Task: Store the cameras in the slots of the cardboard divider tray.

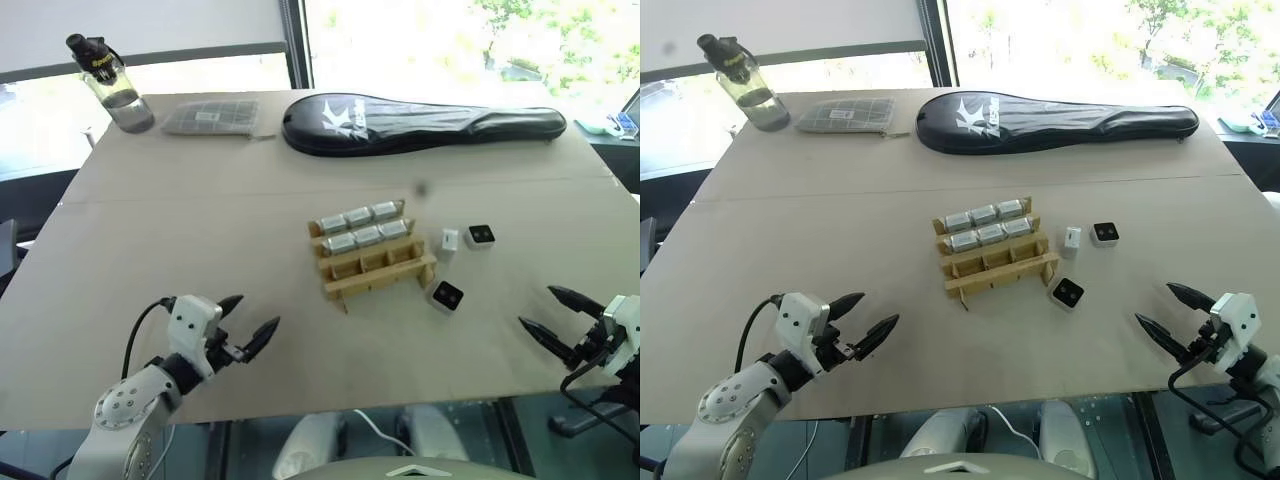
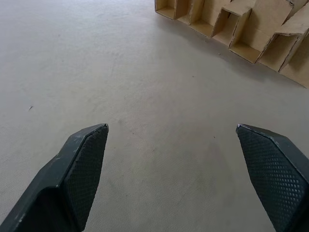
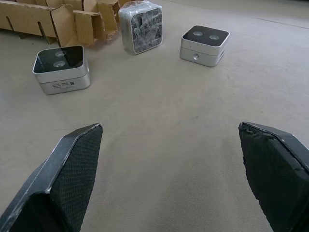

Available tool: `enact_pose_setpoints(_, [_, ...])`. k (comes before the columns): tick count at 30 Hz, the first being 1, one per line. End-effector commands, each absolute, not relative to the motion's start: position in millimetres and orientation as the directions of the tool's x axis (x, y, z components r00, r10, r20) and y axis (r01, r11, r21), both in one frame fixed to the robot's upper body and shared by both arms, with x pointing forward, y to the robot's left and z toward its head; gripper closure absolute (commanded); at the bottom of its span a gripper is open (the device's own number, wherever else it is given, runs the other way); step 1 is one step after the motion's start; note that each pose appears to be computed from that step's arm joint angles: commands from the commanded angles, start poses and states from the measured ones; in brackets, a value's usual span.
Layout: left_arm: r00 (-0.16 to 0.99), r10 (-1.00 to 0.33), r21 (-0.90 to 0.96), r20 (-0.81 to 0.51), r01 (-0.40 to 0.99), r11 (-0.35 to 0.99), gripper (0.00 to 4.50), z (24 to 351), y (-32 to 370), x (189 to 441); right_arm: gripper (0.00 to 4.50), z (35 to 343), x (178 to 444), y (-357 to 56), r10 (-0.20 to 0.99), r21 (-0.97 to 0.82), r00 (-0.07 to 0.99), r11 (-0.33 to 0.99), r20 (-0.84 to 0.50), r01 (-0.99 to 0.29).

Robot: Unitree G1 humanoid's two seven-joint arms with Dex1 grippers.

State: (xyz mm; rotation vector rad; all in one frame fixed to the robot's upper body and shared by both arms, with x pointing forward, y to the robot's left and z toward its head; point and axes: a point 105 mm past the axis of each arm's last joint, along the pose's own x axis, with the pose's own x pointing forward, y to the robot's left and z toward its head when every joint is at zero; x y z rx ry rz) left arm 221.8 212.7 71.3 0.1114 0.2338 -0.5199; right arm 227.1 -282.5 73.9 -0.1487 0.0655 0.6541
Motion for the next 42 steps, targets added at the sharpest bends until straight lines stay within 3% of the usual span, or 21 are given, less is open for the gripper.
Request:
enact_pose_setpoints(1, [0.835,-0.509,0.046,-0.21,0.528,0.848,0.08,81,209,220,0.0,82,228,-285,0.599,-0.157,0.795,0.78,-0.094,-0.606])
enact_pose_setpoints(25, [0.808,-0.559,0.049,-0.189,0.576,0.816,0.08,86,205,222,0.0,79,230,-269,0.615,-0.135,0.783,0.771,-0.097,-0.622])
enact_pose_setpoints(30, [0.596,-0.795,-0.042,-0.116,0.796,0.603,0.08,110,183,199,0.0,69,230,-231,0.706,-0.05,0.681,0.686,-0.193,-0.726])
enact_pose_setpoints(35, [0.414,-0.906,-0.008,-0.091,0.909,0.416,0.08,132,175,184,0.0,64,240,-196,0.745,-0.064,0.638,0.639,-0.198,-0.766])
enact_pose_setpoints(42, [0.202,-0.939,0.083,-0.277,0.979,0.186,0.08,130,176,169,0.0,59,263,-189,0.706,-0.1,0.678,0.674,-0.207,-0.732])
